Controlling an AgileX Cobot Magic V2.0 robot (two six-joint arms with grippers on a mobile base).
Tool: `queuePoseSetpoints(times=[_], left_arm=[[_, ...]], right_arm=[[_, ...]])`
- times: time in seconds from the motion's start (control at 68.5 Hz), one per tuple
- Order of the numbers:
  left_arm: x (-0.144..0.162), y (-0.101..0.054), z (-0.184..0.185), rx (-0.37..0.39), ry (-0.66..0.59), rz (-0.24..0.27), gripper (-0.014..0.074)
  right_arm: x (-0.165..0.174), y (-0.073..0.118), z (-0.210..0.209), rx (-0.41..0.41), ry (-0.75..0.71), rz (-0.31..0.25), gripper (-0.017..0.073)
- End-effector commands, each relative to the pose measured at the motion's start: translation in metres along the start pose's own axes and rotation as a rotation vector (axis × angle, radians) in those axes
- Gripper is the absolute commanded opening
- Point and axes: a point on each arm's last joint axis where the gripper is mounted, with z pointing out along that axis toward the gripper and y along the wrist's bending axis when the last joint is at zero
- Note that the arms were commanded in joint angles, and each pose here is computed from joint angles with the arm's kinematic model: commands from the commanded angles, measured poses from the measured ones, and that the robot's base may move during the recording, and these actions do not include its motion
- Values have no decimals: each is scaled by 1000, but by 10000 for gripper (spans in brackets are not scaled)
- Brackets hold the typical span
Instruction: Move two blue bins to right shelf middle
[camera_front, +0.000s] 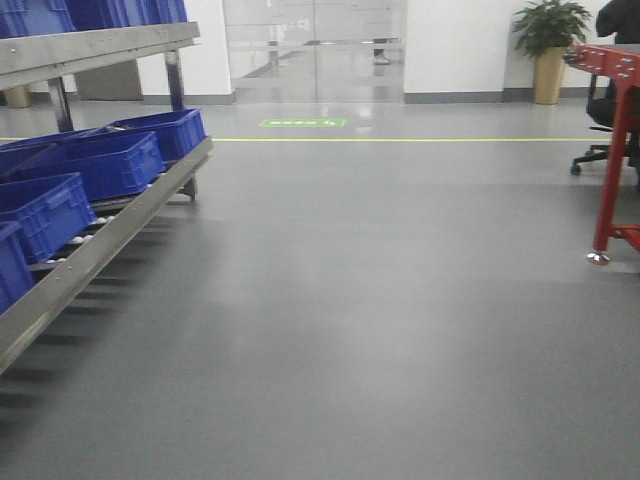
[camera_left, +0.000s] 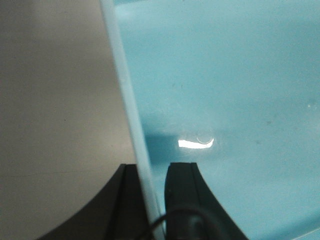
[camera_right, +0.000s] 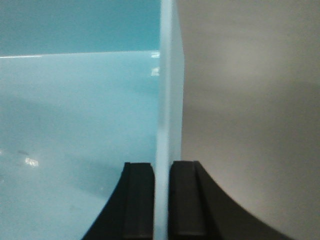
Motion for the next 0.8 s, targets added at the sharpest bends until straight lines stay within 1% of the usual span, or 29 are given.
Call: queuePoseSetpoints(times=[0.0, 0.788], left_arm=[[-4, -3, -9, 30, -47, 6, -111], [-4, -3, -9, 30, -47, 6, -111]], right_arm=[[-10, 3, -11, -31, -94, 10, -153], [-10, 3, -11, -31, -94, 10, -153]])
